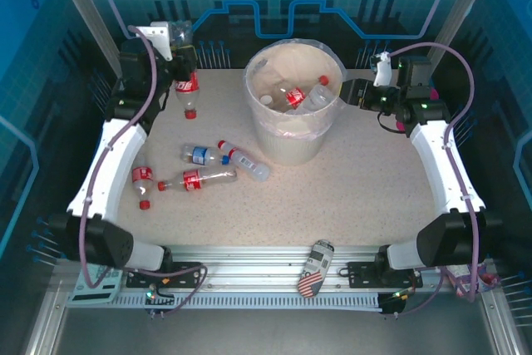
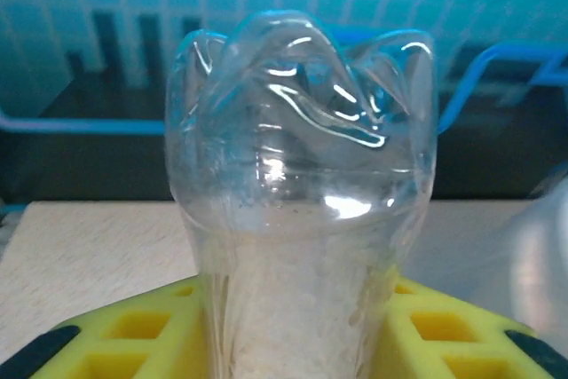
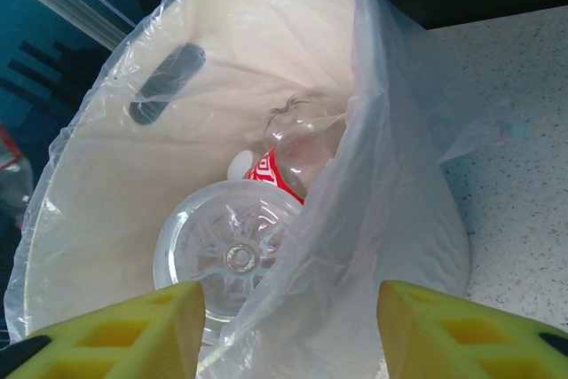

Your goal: Put the plastic bottles in the bin

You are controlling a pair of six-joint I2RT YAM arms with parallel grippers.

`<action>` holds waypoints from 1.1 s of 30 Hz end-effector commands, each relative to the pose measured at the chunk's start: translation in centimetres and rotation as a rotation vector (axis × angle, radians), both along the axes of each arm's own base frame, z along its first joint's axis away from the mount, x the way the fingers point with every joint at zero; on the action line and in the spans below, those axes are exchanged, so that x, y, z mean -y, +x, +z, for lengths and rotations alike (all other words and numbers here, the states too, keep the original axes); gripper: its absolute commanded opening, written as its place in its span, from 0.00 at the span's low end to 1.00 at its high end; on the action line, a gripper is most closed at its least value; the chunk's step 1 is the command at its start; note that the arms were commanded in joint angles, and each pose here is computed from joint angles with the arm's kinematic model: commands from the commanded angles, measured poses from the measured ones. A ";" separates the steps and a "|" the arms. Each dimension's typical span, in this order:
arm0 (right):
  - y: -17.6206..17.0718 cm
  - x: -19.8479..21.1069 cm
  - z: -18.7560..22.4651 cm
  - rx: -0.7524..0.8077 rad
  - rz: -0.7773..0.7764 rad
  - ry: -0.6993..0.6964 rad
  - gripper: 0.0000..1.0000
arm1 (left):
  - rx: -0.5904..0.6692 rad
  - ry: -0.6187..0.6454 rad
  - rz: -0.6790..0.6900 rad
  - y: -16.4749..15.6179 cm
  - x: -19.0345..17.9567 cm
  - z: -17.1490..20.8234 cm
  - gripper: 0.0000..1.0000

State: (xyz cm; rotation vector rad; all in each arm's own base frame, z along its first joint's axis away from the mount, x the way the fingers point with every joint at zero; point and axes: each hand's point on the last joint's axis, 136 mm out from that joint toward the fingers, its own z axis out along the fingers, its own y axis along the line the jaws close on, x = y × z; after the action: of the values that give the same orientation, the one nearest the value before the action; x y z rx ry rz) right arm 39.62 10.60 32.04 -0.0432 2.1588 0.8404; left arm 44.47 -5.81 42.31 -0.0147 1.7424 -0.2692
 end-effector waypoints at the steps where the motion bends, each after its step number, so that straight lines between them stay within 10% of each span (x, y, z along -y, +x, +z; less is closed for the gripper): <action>1: 0.3 0.1 0.1 0.006 0.006 0.017 0.52 | 0.204 -0.084 -0.085 -3.0 2.7 6.6 0.41; 19: 1.4 -0.7 -2.2 -0.046 0.036 0.023 0.40 | 0.474 -0.203 -0.309 -5.6 12.3 13.0 0.34; 33: 1.3 -1.2 -2.1 -0.043 0.056 0.025 0.40 | 0.247 0.044 -0.582 0.8 25.2 5.2 0.35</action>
State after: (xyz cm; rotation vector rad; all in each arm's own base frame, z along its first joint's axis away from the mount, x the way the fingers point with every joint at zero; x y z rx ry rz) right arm 41.00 11.17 30.44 -0.0511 2.1809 0.8815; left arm 45.58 -28.89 48.48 0.4080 1.4342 -0.6480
